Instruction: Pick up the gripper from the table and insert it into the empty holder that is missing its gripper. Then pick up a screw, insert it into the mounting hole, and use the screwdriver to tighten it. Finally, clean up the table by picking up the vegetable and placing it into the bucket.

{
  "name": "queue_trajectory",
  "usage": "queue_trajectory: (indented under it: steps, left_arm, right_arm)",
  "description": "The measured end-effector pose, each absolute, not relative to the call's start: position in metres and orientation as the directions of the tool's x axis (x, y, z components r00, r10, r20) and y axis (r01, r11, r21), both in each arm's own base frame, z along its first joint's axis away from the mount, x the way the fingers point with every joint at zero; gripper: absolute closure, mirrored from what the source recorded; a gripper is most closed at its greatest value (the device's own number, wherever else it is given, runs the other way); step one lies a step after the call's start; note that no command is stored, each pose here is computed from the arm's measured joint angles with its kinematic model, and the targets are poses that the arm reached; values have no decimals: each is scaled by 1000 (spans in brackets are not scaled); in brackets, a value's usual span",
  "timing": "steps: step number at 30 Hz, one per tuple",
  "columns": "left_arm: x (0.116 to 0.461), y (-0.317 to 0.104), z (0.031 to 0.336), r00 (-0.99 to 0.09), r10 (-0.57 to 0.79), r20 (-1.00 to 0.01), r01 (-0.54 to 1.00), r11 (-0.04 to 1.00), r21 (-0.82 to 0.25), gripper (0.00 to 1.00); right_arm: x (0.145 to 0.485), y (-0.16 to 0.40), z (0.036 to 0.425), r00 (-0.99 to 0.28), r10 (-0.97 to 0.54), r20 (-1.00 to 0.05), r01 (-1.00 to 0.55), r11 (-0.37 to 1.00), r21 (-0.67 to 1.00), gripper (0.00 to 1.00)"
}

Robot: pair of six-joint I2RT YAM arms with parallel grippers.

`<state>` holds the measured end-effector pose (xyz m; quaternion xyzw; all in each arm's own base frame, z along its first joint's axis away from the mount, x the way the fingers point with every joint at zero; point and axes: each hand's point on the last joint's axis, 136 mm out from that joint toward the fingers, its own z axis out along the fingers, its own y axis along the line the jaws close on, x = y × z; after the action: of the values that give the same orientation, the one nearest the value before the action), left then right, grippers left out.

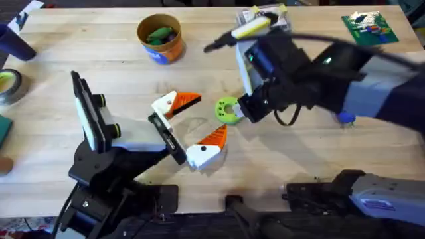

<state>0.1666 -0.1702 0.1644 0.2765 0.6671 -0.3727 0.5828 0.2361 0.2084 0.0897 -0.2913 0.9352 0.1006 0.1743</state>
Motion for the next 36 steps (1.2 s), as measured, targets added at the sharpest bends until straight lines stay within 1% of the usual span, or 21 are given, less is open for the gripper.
queue_trajectory:
  steps: [7, 13, 16, 18, 22, 25, 30, 36]
  left_arm:
    - [167, -170, 164, -168, -66, -984, 803, 569, -175, 10]
    - [167, -170, 164, -168, -66, -984, 803, 569, -175, 10]
    - [167, -170, 164, -168, -66, -984, 803, 569, -175, 10]
    - [167, -170, 164, -168, -66, -984, 803, 569, -175, 10]
    - [167, -170, 164, -168, -66, -984, 803, 569, -175, 10]
    - [167, -170, 164, -168, -66, -984, 803, 569, -175, 10]
    - [167, -170, 164, -168, -66, -984, 803, 569, -175, 10]
    - [167, -170, 164, -168, -66, -984, 803, 569, -175, 10]
  right_arm:
    - [254, 223, 167, -716, -515, -471, -614, 785, 76, 994]
    - [257, 238, 210, -665, -519, -537, -652, 755, 78, 994]
    - [251, 256, 231, -626, -533, -569, -691, 717, 88, 994]
    - [246, 266, 241, -608, -551, -572, -714, 694, 91, 994]
    - [241, 289, 247, -590, -598, -543, -751, 654, 95, 994]
    - [237, 307, 243, -576, -637, -513, -777, 622, 100, 994]
    - [228, 343, 237, -525, -690, -498, -832, 541, 127, 995]
    - [211, 362, 227, -463, -742, -485, -878, 458, 138, 995]
